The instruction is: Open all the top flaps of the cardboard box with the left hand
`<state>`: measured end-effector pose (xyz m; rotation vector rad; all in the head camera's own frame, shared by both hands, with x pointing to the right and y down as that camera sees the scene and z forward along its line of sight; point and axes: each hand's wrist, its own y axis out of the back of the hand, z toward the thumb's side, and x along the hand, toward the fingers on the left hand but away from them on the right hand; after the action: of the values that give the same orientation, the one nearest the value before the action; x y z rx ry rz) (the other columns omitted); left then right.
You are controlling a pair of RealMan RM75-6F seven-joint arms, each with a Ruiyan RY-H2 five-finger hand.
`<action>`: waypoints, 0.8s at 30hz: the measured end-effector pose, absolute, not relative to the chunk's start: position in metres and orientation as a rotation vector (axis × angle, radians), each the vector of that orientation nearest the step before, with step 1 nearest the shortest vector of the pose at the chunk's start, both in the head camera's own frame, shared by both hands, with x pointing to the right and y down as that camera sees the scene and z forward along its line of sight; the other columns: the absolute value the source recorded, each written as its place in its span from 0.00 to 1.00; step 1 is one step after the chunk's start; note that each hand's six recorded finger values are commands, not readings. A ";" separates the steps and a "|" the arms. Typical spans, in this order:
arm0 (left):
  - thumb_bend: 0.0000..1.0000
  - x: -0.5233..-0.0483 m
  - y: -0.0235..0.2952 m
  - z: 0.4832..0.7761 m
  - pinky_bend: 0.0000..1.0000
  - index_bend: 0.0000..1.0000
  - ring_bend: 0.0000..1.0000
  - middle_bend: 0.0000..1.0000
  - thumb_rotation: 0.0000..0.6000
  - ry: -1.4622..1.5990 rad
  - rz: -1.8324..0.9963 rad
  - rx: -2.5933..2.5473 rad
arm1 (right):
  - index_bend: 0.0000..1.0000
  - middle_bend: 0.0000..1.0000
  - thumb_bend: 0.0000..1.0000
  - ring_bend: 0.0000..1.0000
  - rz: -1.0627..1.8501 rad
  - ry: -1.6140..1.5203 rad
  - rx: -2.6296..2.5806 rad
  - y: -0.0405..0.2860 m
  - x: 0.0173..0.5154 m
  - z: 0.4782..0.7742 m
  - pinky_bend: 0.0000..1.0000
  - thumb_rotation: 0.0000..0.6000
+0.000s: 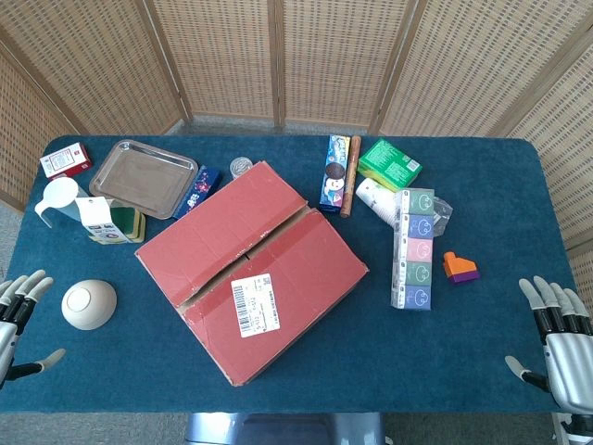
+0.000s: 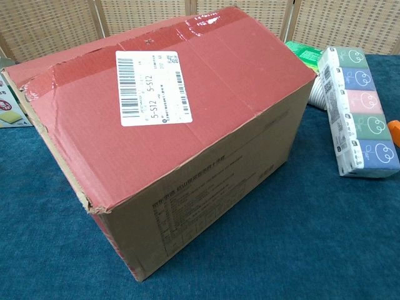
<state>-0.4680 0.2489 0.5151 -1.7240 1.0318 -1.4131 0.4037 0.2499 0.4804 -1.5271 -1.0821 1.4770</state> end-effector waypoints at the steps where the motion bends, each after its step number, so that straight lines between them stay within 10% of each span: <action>1: 0.00 -0.468 0.249 0.515 0.00 0.06 0.00 0.00 1.00 1.031 -1.415 -1.724 | 0.00 0.00 0.00 0.00 1.476 -1.081 -1.528 0.250 0.403 0.481 0.00 1.00; 24: 0.00 -0.432 0.176 0.502 0.09 0.09 0.00 0.00 1.00 1.317 -1.200 -2.388 | 0.00 0.00 0.00 0.00 1.493 -1.065 -1.522 0.251 0.401 0.485 0.00 1.00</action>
<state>-0.4317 0.1764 0.5018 -2.3881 1.3172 -1.1998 0.4013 0.2510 0.4845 -1.5221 -1.0653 1.4934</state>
